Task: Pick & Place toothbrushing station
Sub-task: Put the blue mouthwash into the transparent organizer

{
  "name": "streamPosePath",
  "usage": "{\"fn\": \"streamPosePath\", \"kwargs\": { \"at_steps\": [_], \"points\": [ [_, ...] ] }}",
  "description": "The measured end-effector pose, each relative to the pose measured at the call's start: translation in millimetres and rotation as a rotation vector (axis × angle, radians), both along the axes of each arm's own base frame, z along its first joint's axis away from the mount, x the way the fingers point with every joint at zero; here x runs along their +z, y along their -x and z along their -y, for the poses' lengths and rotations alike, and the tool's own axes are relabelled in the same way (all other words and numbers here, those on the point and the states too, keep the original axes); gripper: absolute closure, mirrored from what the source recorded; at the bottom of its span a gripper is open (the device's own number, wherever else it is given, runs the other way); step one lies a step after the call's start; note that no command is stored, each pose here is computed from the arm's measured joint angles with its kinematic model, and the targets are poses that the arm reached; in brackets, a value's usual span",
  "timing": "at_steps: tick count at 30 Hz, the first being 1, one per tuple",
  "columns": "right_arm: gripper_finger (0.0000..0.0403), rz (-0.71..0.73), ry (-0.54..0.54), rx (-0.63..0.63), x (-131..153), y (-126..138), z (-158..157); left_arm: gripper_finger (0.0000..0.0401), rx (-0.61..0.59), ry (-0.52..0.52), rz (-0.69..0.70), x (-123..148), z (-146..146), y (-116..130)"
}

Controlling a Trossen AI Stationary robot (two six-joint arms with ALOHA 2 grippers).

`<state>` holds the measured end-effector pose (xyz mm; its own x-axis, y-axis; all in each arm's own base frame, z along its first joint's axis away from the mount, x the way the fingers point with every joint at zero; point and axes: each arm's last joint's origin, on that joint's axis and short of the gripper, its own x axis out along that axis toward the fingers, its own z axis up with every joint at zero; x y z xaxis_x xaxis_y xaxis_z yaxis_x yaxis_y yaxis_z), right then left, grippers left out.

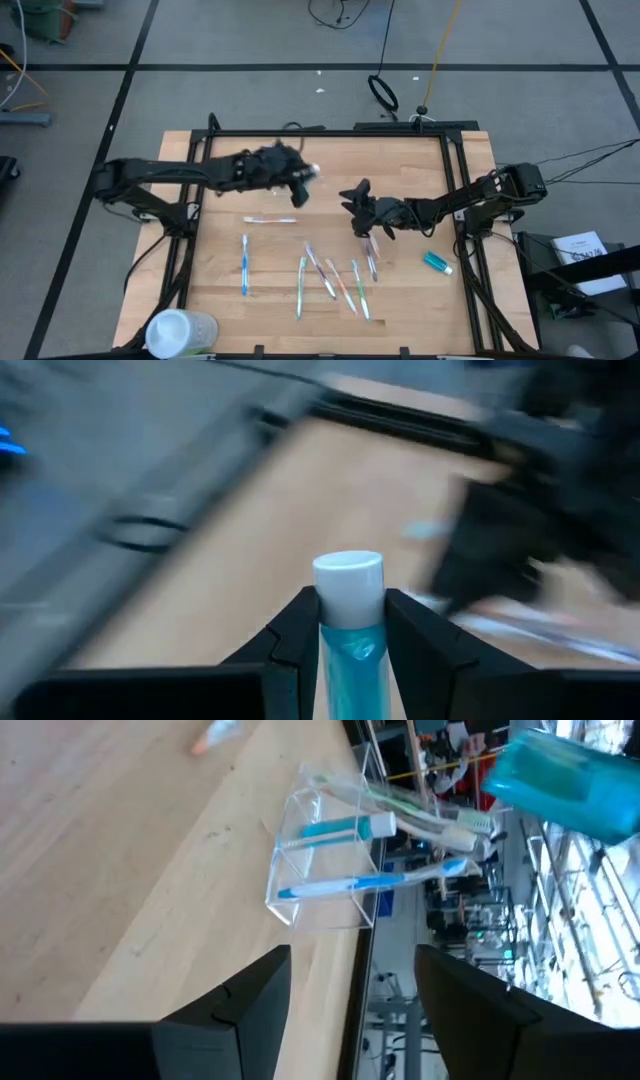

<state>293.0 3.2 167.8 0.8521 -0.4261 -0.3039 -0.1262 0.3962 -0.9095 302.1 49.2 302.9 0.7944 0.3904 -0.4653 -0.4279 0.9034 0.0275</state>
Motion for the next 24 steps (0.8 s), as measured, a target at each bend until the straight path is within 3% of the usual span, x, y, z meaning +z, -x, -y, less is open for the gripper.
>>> {"fn": "streamPosePath", "kwargs": {
  "at_steps": [3, 6, 11, 17, 24],
  "points": [
    [0.0197, 0.012, -0.030, -0.010, 0, 0, 1, 0.0304, 0.205, -0.140, -0.040, 8, 0, 13],
    [0.0195, 0.008, -0.080, 0.015, -2, 0, 0, 0.0304, 0.365, -0.209, -0.061, 4, -2, 17],
    [0.0197, 0.014, -0.175, 0.040, -4, 0, -1, 0.0304, 0.411, -0.186, -0.066, -37, -2, 18],
    [0.0198, 0.011, -0.223, 0.017, -7, 1, -1, 0.0304, 0.477, -0.149, 0.173, -78, -2, 27],
    [0.0201, -0.001, -0.222, 0.017, -8, 2, -1, 0.0304, 0.557, -0.136, 0.275, -109, -2, 44]
  ]
}}
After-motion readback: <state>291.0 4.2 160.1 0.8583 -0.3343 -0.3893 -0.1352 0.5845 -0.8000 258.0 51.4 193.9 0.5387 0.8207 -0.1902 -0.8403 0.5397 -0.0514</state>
